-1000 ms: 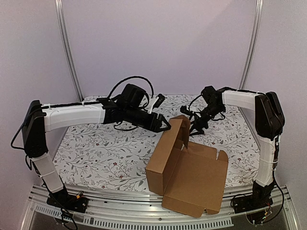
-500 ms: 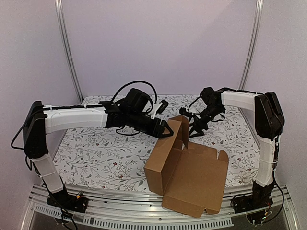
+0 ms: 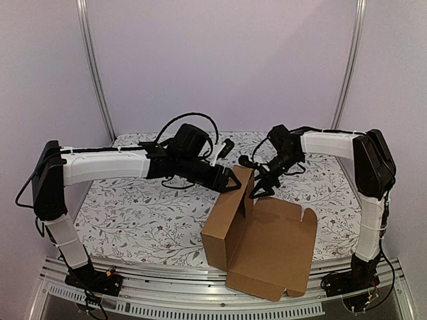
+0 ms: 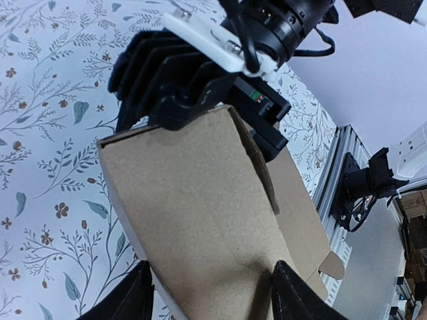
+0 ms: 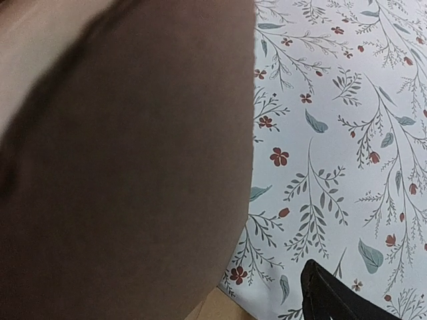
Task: Fold the paper box
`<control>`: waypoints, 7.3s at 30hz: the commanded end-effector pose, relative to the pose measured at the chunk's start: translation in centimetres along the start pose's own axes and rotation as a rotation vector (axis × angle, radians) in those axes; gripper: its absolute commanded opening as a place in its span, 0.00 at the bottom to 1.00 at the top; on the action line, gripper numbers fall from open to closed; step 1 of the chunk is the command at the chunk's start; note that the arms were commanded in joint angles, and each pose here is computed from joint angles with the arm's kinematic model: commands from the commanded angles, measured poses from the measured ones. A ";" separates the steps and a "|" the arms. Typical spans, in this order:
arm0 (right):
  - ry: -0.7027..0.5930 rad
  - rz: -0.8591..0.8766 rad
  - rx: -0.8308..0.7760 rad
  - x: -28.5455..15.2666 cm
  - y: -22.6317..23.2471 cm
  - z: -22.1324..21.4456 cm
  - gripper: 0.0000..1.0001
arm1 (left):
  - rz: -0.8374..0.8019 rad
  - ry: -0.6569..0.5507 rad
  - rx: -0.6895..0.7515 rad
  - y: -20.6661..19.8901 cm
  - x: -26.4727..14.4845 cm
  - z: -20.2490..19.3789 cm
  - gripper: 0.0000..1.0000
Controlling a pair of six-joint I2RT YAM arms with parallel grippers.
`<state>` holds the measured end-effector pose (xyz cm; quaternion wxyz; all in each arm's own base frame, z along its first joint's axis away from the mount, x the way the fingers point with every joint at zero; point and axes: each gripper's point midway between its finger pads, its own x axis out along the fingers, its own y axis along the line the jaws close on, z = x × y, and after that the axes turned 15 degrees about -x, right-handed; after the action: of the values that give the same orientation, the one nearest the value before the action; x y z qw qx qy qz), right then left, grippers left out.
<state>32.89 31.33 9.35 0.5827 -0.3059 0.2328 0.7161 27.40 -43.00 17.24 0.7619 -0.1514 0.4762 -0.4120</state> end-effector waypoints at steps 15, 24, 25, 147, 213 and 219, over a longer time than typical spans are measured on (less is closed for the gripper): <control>-0.309 -0.144 0.005 0.5 -1.8 5.0 0.77 | -0.211 -0.068 -0.016 -0.6 -0.9 -0.1 0.61; -0.363 -0.322 0.135 0.7 -4.7 4.5 0.48 | -0.220 -0.080 -0.029 -0.6 -0.6 0.3 0.61; -0.361 -0.342 0.145 0.7 -4.8 4.4 0.44 | -0.218 -0.082 -0.029 -0.5 -0.6 0.3 0.61; -0.287 -0.444 0.606 -2.8 -8.3 -4.8 0.14 | -0.156 -0.233 -0.245 8.8 9.7 2.8 0.53; -0.284 -0.363 0.344 1.3 -5.2 1.1 0.32 | -0.345 -0.341 -0.336 12.5 5.7 4.0 0.54; -0.351 -0.336 0.275 1.2 -5.5 2.7 0.33 | -0.351 -0.320 -0.334 12.2 6.2 4.4 0.54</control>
<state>38.14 33.78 9.89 0.7758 -0.1370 0.2082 0.5797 38.08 -40.54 8.72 0.7165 -0.4217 0.3641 -0.4198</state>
